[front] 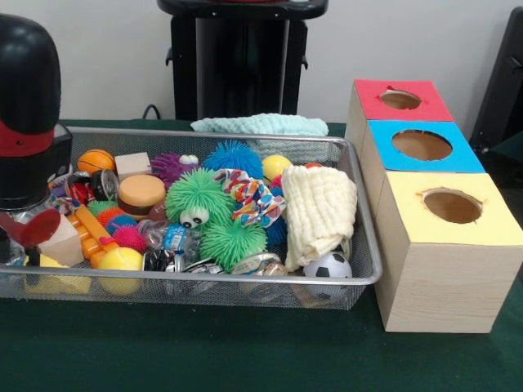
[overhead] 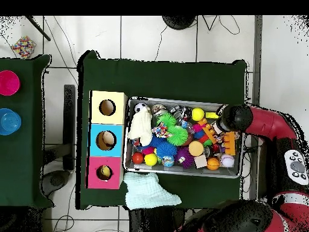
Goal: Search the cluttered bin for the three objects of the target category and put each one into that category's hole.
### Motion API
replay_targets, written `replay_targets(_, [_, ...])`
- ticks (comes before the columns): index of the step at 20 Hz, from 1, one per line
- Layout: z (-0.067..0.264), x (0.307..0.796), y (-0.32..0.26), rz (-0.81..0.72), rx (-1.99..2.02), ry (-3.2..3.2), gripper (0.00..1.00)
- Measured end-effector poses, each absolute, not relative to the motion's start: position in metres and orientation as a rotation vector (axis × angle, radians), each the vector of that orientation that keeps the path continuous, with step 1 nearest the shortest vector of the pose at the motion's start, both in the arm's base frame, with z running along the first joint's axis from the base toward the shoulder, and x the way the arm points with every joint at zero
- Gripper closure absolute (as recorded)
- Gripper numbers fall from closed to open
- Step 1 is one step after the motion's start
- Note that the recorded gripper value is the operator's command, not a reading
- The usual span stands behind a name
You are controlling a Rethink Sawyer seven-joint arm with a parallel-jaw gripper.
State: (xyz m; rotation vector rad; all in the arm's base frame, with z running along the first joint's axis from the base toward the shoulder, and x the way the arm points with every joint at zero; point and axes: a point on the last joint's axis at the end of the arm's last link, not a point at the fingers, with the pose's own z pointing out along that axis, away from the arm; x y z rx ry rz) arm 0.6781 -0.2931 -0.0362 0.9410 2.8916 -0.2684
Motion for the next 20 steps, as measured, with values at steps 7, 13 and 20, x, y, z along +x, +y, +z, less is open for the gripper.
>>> replay_targets(7, [-0.038, 0.682, -0.292, -0.105, 1.157, 2.930, 0.00])
replay_targets(13, [-0.061, 0.672, -0.279, -0.011, 1.247, 2.996, 0.00])
replay_targets(20, [-0.069, 0.675, -0.282, 0.031, 1.279, 2.983, 1.00])
